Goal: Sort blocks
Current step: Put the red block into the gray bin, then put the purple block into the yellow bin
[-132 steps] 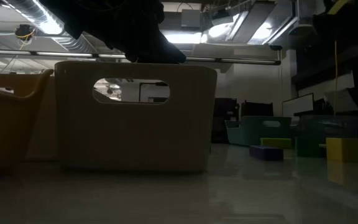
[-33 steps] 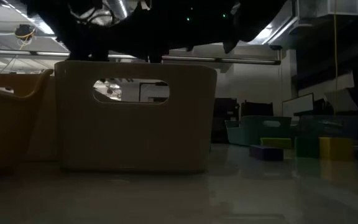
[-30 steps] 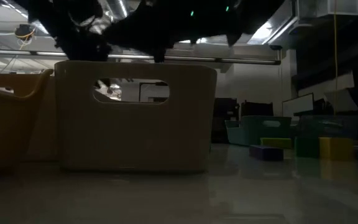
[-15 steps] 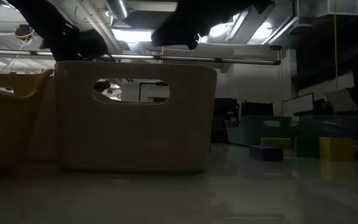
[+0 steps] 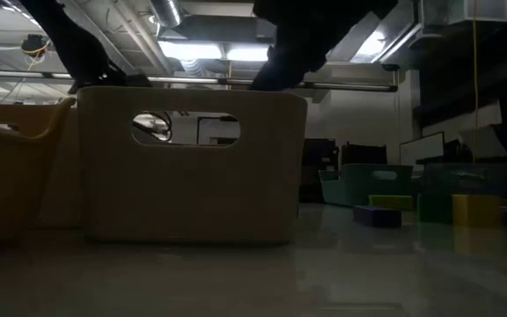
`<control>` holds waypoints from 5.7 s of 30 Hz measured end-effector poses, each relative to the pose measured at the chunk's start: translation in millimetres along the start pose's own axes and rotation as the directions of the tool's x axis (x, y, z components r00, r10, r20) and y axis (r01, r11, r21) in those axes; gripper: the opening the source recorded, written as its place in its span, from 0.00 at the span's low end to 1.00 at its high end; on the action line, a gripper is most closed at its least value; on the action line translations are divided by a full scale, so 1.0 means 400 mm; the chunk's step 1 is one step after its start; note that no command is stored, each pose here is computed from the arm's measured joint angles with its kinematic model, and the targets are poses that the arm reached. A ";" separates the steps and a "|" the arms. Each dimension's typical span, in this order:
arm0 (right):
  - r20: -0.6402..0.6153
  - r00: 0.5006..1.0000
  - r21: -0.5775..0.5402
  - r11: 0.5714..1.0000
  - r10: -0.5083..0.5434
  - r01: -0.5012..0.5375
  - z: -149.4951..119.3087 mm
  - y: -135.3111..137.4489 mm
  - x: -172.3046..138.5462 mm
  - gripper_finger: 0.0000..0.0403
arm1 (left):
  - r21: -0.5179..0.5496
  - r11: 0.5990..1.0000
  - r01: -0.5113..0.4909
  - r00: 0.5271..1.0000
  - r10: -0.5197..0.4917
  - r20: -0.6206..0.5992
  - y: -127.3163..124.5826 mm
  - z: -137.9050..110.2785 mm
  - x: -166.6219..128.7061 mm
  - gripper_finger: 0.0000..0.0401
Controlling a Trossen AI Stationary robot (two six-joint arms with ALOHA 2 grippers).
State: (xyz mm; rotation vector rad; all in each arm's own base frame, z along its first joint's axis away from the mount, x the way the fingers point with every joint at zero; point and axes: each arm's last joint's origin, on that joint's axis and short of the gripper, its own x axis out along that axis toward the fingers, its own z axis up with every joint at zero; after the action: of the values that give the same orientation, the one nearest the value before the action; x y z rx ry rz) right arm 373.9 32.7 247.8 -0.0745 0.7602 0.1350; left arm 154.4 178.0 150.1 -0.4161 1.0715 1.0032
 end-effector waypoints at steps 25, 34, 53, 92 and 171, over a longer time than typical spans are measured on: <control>-0.072 0.997 0.025 1.000 0.004 -0.002 -0.011 0.002 -0.042 0.23 | -0.030 0.998 0.056 0.997 -0.058 -0.043 0.001 0.001 0.049 0.22; -0.045 0.996 0.050 0.995 -0.081 0.083 -0.001 0.002 -0.234 0.23 | -0.066 0.996 0.058 0.998 -0.057 0.017 0.005 0.052 0.023 0.21; 0.191 0.946 0.343 0.921 -0.260 0.184 -0.356 0.015 -0.360 0.23 | 0.083 0.722 0.687 0.715 -0.692 0.101 -0.179 0.097 -0.170 0.22; 0.282 0.958 0.442 0.879 0.054 -0.180 -0.383 0.037 -0.284 0.23 | 0.581 0.490 0.650 0.588 -0.809 0.024 -0.594 -0.206 -0.344 0.50; -0.443 0.857 -0.549 0.676 0.264 -0.492 -0.320 0.033 0.071 0.41 | 0.597 0.486 0.638 0.584 -0.811 0.035 -0.591 -0.202 -0.348 0.51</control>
State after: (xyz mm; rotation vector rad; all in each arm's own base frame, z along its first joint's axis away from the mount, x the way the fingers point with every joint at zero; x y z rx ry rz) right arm 305.0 33.7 135.7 -0.6210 1.0338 0.8207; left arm 293.8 -67.8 194.9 -0.2008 0.6952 -0.0540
